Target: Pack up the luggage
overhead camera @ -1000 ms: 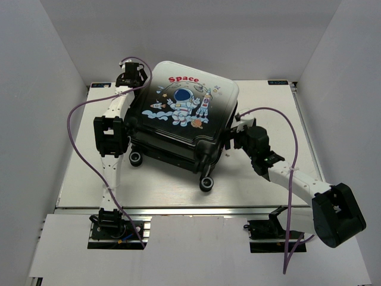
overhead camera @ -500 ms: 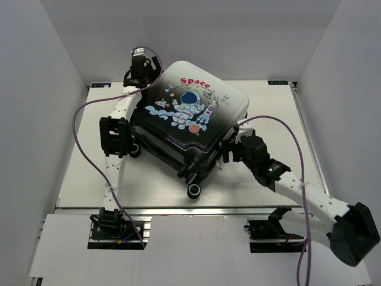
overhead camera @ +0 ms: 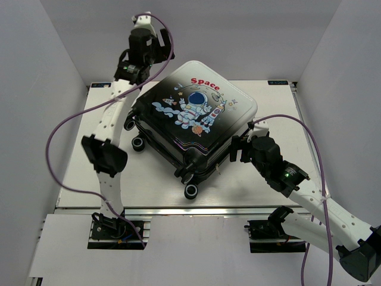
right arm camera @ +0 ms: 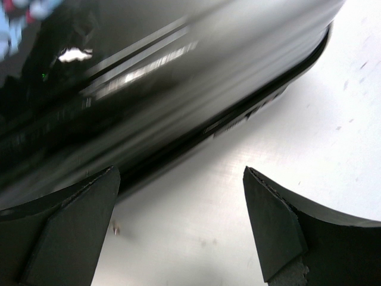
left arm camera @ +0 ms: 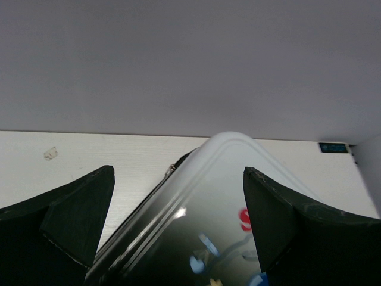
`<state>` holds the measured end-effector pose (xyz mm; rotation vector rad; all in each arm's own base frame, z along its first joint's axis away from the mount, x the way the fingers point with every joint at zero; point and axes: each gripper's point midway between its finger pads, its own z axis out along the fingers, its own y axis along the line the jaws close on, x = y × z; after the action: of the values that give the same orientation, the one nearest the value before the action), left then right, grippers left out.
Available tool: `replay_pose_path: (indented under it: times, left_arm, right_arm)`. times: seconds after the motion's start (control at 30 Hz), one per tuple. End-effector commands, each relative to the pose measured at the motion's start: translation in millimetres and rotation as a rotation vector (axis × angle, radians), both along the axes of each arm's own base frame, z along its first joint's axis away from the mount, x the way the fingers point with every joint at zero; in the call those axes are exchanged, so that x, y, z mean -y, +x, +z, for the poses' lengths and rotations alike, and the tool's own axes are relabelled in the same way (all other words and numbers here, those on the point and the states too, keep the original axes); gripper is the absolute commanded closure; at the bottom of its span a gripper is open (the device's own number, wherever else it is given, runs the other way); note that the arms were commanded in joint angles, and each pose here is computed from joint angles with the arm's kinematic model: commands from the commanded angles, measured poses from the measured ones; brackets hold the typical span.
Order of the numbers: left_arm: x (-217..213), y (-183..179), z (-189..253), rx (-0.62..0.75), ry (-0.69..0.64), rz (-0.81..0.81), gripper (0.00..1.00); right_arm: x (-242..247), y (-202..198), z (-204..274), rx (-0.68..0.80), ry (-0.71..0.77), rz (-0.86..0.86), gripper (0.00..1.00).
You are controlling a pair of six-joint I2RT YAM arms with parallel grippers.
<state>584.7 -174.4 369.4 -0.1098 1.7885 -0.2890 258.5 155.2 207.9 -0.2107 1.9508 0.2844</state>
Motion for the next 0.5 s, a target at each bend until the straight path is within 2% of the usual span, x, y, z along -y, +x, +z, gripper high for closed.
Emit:
replay_pose_path:
  times: [0.0,0.03,0.1,0.13,0.17,0.2,0.23,0.27,0.3,0.33,0.37,0.4,0.47]
  left_arm:
    - [-33,-64,46,-0.030,0.051,0.044,0.02]
    - [-28,-76,31,-0.087,0.052,0.021,0.02]
    - [-20,-119,45,-0.100,-0.002,-0.086,0.02]
    - [2,-141,-4,-0.225,-0.025,-0.231,0.02]
    - [5,-175,28,-0.134,-0.072,-0.288,0.02]
    - [9,-195,20,-0.149,-0.127,-0.327,0.02]
    - [21,-214,-27,-0.220,-0.167,-0.387,0.02]
    - [20,-233,-36,-0.228,-0.196,-0.409,0.02]
    - [18,-266,-23,-0.199,-0.242,-0.437,0.02]
    - [17,-281,-37,-0.241,-0.259,-0.436,0.02]
    - [13,-298,-74,-0.352,-0.261,-0.422,0.02]
    - [14,-319,-73,-0.346,-0.271,-0.460,0.02]
    - [21,-351,-99,-0.437,-0.290,-0.544,0.02]
  right_arm:
    - [-6,-20,5,-0.060,0.010,0.085,0.11]
    - [-8,-25,5,-0.068,0.012,0.116,0.11]
    - [-14,-42,-5,-0.129,-0.014,0.211,0.11]
    - [-16,-48,-10,-0.157,-0.020,0.239,0.11]
    - [-17,-54,-17,-0.188,-0.032,0.269,0.11]
    - [-20,-65,-33,-0.251,-0.047,0.312,0.11]
    - [-21,-70,-42,-0.286,-0.051,0.330,0.11]
    - [-26,-76,-47,-0.315,-0.044,0.362,0.11]
    - [-29,-80,-53,-0.332,-0.034,0.381,0.11]
    - [-34,-85,-58,-0.350,-0.023,0.416,0.11]
    - [-38,-89,-58,-0.358,-0.014,0.442,0.11]
    - [-38,-89,-58,-0.359,-0.012,0.441,0.11]
    - [-40,-94,-56,-0.350,0.006,0.469,0.11]
